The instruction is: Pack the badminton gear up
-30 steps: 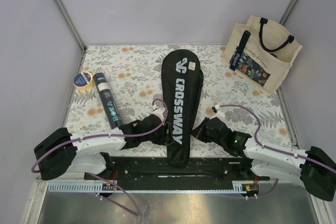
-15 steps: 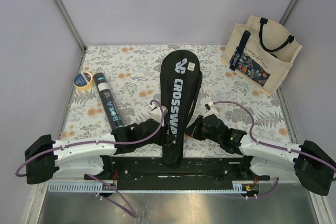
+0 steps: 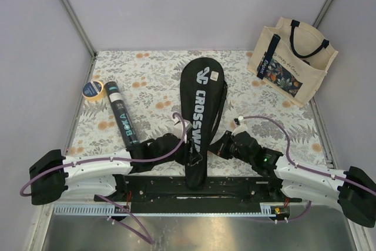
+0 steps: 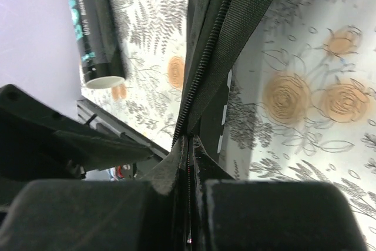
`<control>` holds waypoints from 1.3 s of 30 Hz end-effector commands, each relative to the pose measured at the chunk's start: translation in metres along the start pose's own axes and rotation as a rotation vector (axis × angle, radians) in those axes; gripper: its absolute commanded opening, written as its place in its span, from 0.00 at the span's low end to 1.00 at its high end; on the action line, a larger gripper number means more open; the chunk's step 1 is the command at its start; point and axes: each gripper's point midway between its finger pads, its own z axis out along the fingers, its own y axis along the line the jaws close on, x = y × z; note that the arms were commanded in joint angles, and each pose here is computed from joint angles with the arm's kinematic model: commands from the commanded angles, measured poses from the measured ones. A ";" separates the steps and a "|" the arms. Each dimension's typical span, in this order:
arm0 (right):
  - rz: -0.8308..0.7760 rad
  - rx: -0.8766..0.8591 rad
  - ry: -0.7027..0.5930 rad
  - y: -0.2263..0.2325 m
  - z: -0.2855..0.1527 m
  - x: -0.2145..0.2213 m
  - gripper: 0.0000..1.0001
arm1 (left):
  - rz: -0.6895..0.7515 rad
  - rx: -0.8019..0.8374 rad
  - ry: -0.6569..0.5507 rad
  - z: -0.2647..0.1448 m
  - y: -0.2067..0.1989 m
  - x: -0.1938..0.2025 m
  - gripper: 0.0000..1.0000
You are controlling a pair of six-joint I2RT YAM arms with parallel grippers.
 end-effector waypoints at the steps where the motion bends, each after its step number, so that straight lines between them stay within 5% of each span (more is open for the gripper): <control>1: 0.017 -0.030 -0.016 0.003 0.000 0.000 0.00 | 0.030 0.161 -0.024 0.006 -0.036 -0.009 0.47; 4: -0.003 0.195 -0.082 -0.048 -0.006 -0.008 0.01 | 0.026 0.037 0.030 0.026 -0.007 0.011 0.47; 7: -0.024 0.295 -0.114 -0.071 -0.019 -0.013 0.18 | 0.010 -0.004 0.060 0.036 0.004 0.022 0.46; 20: 0.043 0.201 0.146 -0.075 -0.026 0.044 0.28 | 0.002 -0.056 0.038 0.036 0.008 0.014 0.46; 33: 0.076 0.204 0.229 -0.081 -0.008 0.066 0.37 | -0.007 -0.113 0.039 0.036 0.021 0.018 0.46; 36: 0.079 0.229 0.251 -0.087 -0.007 0.073 0.33 | -0.005 -0.127 0.045 0.037 0.023 0.018 0.46; 39: 0.077 0.253 0.254 -0.088 -0.009 0.073 0.05 | -0.002 -0.164 0.049 0.037 0.028 0.017 0.46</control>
